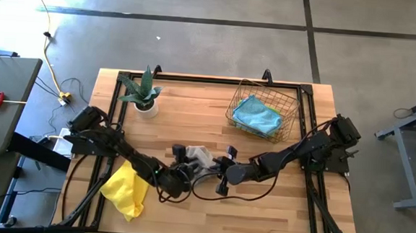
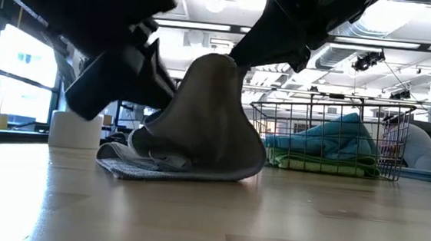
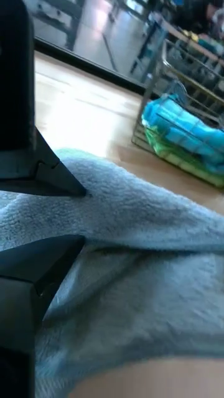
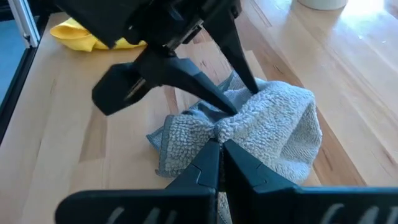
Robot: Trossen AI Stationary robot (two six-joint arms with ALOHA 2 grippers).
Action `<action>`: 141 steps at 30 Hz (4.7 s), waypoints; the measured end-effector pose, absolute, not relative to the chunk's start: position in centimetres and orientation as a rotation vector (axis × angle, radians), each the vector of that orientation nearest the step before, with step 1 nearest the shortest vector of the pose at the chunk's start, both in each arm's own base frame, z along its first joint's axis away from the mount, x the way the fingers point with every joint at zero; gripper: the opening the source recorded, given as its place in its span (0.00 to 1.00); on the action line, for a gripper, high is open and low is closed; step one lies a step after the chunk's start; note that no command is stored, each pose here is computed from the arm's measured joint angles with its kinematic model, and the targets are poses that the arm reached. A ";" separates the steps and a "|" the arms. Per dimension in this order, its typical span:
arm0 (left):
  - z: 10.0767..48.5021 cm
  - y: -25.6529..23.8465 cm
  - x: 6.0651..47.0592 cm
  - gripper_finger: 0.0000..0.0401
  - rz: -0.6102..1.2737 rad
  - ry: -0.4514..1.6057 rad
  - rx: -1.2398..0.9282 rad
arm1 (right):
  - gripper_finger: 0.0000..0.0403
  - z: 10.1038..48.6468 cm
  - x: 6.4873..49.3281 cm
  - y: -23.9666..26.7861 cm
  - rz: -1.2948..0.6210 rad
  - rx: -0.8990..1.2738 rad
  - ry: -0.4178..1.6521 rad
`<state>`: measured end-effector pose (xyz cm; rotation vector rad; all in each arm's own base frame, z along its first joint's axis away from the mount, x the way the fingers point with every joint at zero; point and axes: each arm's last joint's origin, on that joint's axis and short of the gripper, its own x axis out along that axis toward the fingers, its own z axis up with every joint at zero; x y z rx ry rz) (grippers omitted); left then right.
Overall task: Fold microfiber towels
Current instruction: Fold the gray microfiber towel
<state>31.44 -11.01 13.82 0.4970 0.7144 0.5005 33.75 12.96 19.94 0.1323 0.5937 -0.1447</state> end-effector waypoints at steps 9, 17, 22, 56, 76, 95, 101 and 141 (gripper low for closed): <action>13.6 -12.4 30.8 0.25 0.494 0.696 0.492 | 0.00 19.8 33.8 12.5 -0.172 0.109 0.607; 13.7 -13.5 30.3 0.25 0.514 0.653 0.486 | 0.00 19.8 34.1 11.5 -0.212 0.098 0.601; 13.7 -13.3 30.4 0.25 0.504 0.654 0.433 | 0.00 19.8 34.1 11.5 -0.214 0.097 0.600; 10.2 -11.2 29.6 0.25 0.653 0.814 0.321 | 0.00 20.1 34.3 11.5 -0.207 0.080 0.566; 12.2 -9.3 26.8 0.01 0.838 0.877 0.462 | 0.00 22.1 33.5 11.0 -0.234 -0.028 0.538; 23.2 -8.8 25.0 0.00 0.650 0.723 0.419 | 0.03 24.4 32.0 10.9 -0.223 -0.047 0.523; 23.7 -9.0 25.3 0.00 0.589 0.703 0.448 | 0.04 23.5 32.4 11.1 -0.217 -0.059 0.551; 23.4 -6.0 27.0 0.00 0.486 0.793 0.227 | 0.34 17.4 36.6 15.3 -0.320 0.113 0.250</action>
